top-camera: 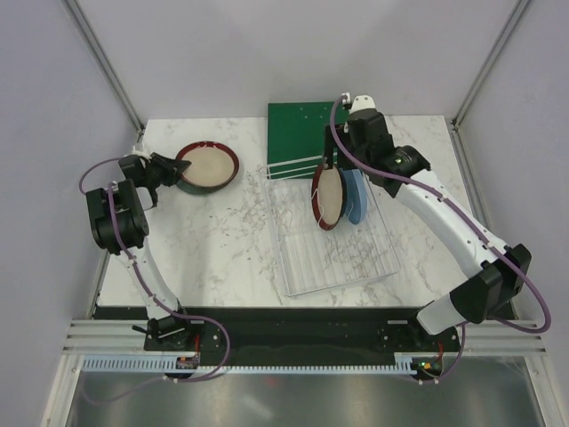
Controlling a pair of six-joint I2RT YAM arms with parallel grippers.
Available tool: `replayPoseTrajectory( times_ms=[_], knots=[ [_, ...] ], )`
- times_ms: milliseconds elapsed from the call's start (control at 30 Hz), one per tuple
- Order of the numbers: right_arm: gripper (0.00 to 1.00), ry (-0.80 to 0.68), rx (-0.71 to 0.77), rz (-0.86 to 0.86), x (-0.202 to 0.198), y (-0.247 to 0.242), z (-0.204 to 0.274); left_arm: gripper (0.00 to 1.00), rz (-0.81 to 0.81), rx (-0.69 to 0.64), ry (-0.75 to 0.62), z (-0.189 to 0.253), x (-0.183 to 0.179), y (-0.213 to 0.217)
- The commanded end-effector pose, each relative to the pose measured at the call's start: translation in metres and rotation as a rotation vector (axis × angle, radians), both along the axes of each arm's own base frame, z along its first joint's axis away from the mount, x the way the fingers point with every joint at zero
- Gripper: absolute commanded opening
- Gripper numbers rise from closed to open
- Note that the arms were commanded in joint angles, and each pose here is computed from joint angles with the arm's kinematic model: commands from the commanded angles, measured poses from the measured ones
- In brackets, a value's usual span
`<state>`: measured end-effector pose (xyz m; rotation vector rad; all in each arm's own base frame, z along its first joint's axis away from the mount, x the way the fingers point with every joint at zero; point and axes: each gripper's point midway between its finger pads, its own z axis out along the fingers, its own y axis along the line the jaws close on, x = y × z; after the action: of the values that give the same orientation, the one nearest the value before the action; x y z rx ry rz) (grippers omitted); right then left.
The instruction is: Unload the plates from the dish rack
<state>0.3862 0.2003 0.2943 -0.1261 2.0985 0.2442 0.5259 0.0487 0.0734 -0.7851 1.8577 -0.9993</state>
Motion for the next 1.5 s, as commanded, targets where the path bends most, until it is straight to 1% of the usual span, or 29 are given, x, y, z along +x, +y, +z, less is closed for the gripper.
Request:
replayPoseTrajectory(
  times_ms=[0,167,300,367,467,500,533,567,600,633,700,733,800,833,933,967,1000,1033,1067,1233,1300,1333,1400,1467],
  knots=[
    [0.83,0.031,-0.059,-0.014,0.0,-0.008,-0.017,0.02,-0.008,0.025,-0.185,0.051,0.032,0.008],
    [0.82,0.056,-0.097,-0.037,-0.001,-0.015,-0.028,0.02,-0.002,0.025,-0.167,0.036,0.037,0.013],
    [0.82,0.09,-0.135,-0.044,-0.006,-0.022,-0.039,0.02,0.011,0.056,-0.134,0.021,0.033,0.016],
    [0.8,0.108,-0.145,-0.035,-0.009,-0.022,-0.045,0.02,0.017,0.057,-0.114,0.014,0.031,0.016],
    [0.78,0.137,-0.162,-0.024,-0.013,-0.021,-0.054,0.13,0.015,0.06,-0.104,0.008,0.029,0.016],
    [0.78,0.143,-0.179,-0.024,-0.014,-0.022,-0.057,0.26,0.015,0.066,-0.101,0.007,0.029,0.016],
    [0.77,0.148,-0.185,-0.023,-0.015,-0.022,-0.06,0.33,0.022,0.069,-0.088,0.004,0.028,0.017],
    [0.77,0.157,-0.193,-0.019,-0.016,-0.022,-0.063,0.38,0.021,0.073,-0.086,0.005,0.028,0.017],
    [0.77,0.155,-0.194,-0.016,-0.018,-0.021,-0.063,0.48,0.017,0.086,-0.08,0.002,0.027,0.018],
    [0.76,0.154,-0.196,-0.012,-0.02,-0.02,-0.063,0.5,0.02,0.093,-0.053,-0.002,0.025,0.018],
    [0.75,0.143,-0.201,-0.011,-0.021,-0.021,-0.061,0.54,0.021,0.121,-0.043,-0.003,0.024,0.019],
    [0.75,0.14,-0.196,-0.001,-0.022,-0.018,-0.059,0.54,0.035,0.132,-0.017,-0.006,0.022,0.023],
    [0.75,0.143,-0.204,0.004,-0.023,-0.015,-0.059,0.58,0.03,0.156,-0.008,-0.005,0.019,0.023],
    [0.75,0.15,-0.208,0.017,-0.024,-0.012,-0.061,0.58,0.052,0.176,0.005,-0.005,0.018,0.028],
    [0.74,0.176,-0.246,0.027,-0.029,-0.006,-0.071,0.62,0.08,0.215,0.044,-0.006,0.011,0.034],
    [0.74,0.177,-0.269,0.007,-0.029,-0.009,-0.073,0.63,0.084,0.221,0.082,-0.011,0.007,0.035],
    [0.74,0.188,-0.284,0.005,-0.028,-0.009,-0.08,0.65,0.085,0.229,0.079,-0.009,0.007,0.035],
    [0.75,0.195,-0.293,0.005,-0.029,-0.008,-0.083,0.67,0.078,0.234,0.082,-0.011,0.006,0.034],
    [0.75,0.196,-0.308,-0.014,-0.028,-0.01,-0.085,0.75,0.075,0.25,0.09,-0.011,0.007,0.035],
    [0.73,0.187,-0.377,-0.044,-0.024,-0.012,-0.092,0.76,0.071,0.264,0.143,-0.018,0.005,0.035],
    [0.73,0.184,-0.401,-0.063,-0.02,-0.015,-0.094,0.76,0.073,0.297,0.181,-0.021,0.003,0.036],
    [0.73,0.183,-0.408,-0.069,-0.019,-0.015,-0.095,0.76,0.093,0.32,0.222,-0.024,0.001,0.041],
    [0.72,0.186,-0.423,-0.077,-0.017,-0.016,-0.098,0.76,0.062,0.367,0.226,-0.024,0.003,0.037],
    [0.72,0.191,-0.427,-0.074,-0.016,-0.015,-0.102,0.76,0.079,0.419,0.306,-0.031,-0.002,0.044]
  ],
)
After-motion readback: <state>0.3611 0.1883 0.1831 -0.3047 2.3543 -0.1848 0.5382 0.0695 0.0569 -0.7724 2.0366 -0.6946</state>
